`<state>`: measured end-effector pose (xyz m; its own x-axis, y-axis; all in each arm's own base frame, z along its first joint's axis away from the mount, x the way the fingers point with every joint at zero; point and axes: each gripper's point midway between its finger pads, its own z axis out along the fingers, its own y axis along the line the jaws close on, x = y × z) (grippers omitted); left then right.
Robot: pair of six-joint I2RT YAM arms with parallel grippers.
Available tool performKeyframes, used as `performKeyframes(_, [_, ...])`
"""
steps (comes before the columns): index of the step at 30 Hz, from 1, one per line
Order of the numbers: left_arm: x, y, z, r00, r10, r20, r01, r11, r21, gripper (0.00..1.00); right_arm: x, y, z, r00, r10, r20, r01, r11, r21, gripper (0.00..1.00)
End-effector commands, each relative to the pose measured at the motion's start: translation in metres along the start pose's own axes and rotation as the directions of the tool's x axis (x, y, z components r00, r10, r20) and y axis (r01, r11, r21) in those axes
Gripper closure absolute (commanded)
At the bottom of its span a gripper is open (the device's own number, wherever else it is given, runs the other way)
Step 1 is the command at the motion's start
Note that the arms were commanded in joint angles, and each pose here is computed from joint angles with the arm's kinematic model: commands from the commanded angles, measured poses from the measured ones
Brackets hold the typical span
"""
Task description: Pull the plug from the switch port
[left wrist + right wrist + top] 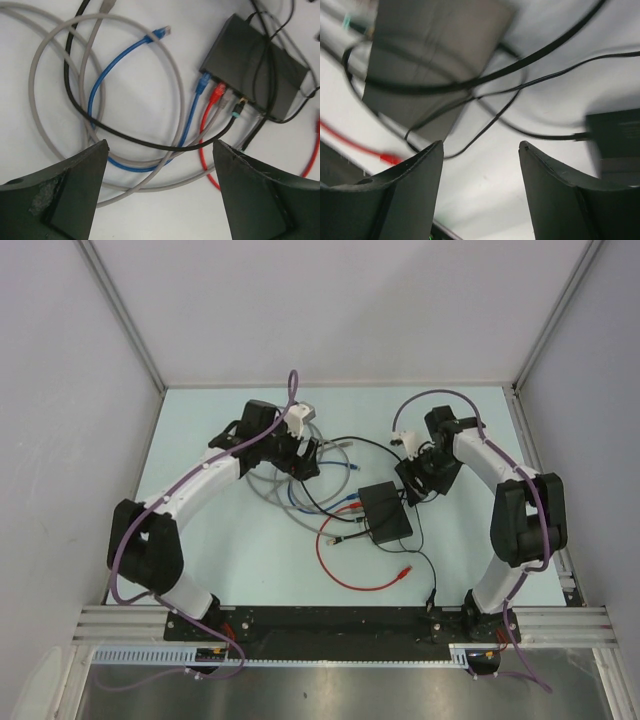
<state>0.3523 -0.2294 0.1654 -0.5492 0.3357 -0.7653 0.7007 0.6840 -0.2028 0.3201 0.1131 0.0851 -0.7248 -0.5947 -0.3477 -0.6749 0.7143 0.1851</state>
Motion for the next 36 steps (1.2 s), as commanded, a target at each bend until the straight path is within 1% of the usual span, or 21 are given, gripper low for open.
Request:
performKeyframes(1, [0.005,0.018,0.002,0.998,0.04,-0.053,-0.044,0.996,-0.075,0.1,0.026,0.039,-0.017,0.985,-0.174,-0.002,0.17,0.963,-0.207,0.33])
performKeyframes(2, [0.006,0.02,0.002,0.997,0.055,-0.059,-0.059,0.995,-0.078,0.1,0.031,0.048,-0.018,0.985,-0.174,-0.013,0.165,0.955,-0.248,0.33])
performKeyframes(4, [0.009,0.021,0.002,0.996,0.059,-0.067,-0.064,0.994,-0.085,0.1,0.037,0.054,-0.013,0.98,-0.197,-0.037,0.179,0.943,-0.281,0.33])
performKeyframes(7, [0.008,0.022,0.002,0.998,0.035,-0.054,-0.04,0.994,-0.099,0.1,0.041,0.052,-0.002,0.98,-0.185,-0.071,0.158,0.946,-0.283,0.35])
performKeyframes(10, [0.007,0.021,-0.001,0.999,0.03,-0.038,-0.033,0.994,-0.107,0.1,0.039,0.054,0.007,0.985,-0.163,-0.064,0.137,0.946,-0.294,0.35])
performKeyframes(12, [0.002,0.023,-0.01,0.998,0.051,-0.022,-0.053,0.99,-0.131,0.09,0.039,0.057,0.018,0.98,-0.183,-0.082,0.153,0.945,-0.289,0.35])
performKeyframes(13, [0.001,0.024,-0.013,0.998,0.064,-0.021,-0.067,0.988,-0.142,0.09,0.041,0.052,0.028,0.975,-0.19,-0.112,0.155,0.952,-0.265,0.35])
performKeyframes(15, [-0.003,0.024,-0.024,0.997,0.08,-0.008,-0.08,0.983,-0.167,0.08,0.044,0.052,0.041,0.972,-0.168,-0.163,0.126,0.962,-0.24,0.35])
performKeyframes(19, [-0.008,0.025,-0.038,0.994,0.109,0.012,-0.104,0.974,-0.199,0.07,0.048,0.046,0.053,0.968,-0.126,-0.217,0.083,0.977,-0.198,0.36])
performKeyframes(23, [-0.005,0.024,-0.046,0.992,0.127,0.013,-0.122,0.971,-0.207,0.07,0.052,0.058,0.058,0.962,-0.121,-0.243,0.065,0.972,-0.228,0.36])
performKeyframes(27, [0.001,0.024,-0.052,0.989,0.148,-0.005,-0.145,0.965,-0.218,0.07,0.044,0.083,0.062,0.956,-0.193,-0.221,0.127,0.951,-0.28,0.36])
performKeyframes(28, [0.001,0.024,-0.053,0.988,0.155,-0.006,-0.153,0.964,-0.218,0.07,0.042,0.098,0.064,0.948,-0.235,-0.213,0.162,0.936,-0.313,0.36])
performKeyframes(29, [0.004,0.025,-0.054,0.987,0.158,-0.013,-0.157,0.963,-0.218,0.07,0.039,0.104,0.064,0.945,-0.255,-0.203,0.182,0.929,-0.322,0.37])
performKeyframes(30, [0.006,0.025,-0.054,0.987,0.163,-0.016,-0.162,0.962,-0.219,0.07,0.035,0.113,0.067,0.936,-0.299,-0.188,0.225,0.915,-0.334,0.36])
performKeyframes(32, [0.008,0.024,-0.053,0.987,0.162,-0.021,-0.163,0.963,-0.213,0.07,0.028,0.118,0.068,0.929,-0.336,-0.155,0.266,0.897,-0.353,0.36])
performKeyframes(33, [0.009,0.023,-0.052,0.986,0.164,-0.026,-0.165,0.964,-0.207,0.07,0.018,0.122,0.068,0.926,-0.36,-0.116,0.295,0.879,-0.374,0.35])
performKeyframes(36, [0.01,0.025,-0.049,0.985,0.169,-0.036,-0.173,0.965,-0.2,0.07,0.004,0.135,0.068,0.936,-0.345,-0.072,0.279,0.85,-0.448,0.35])
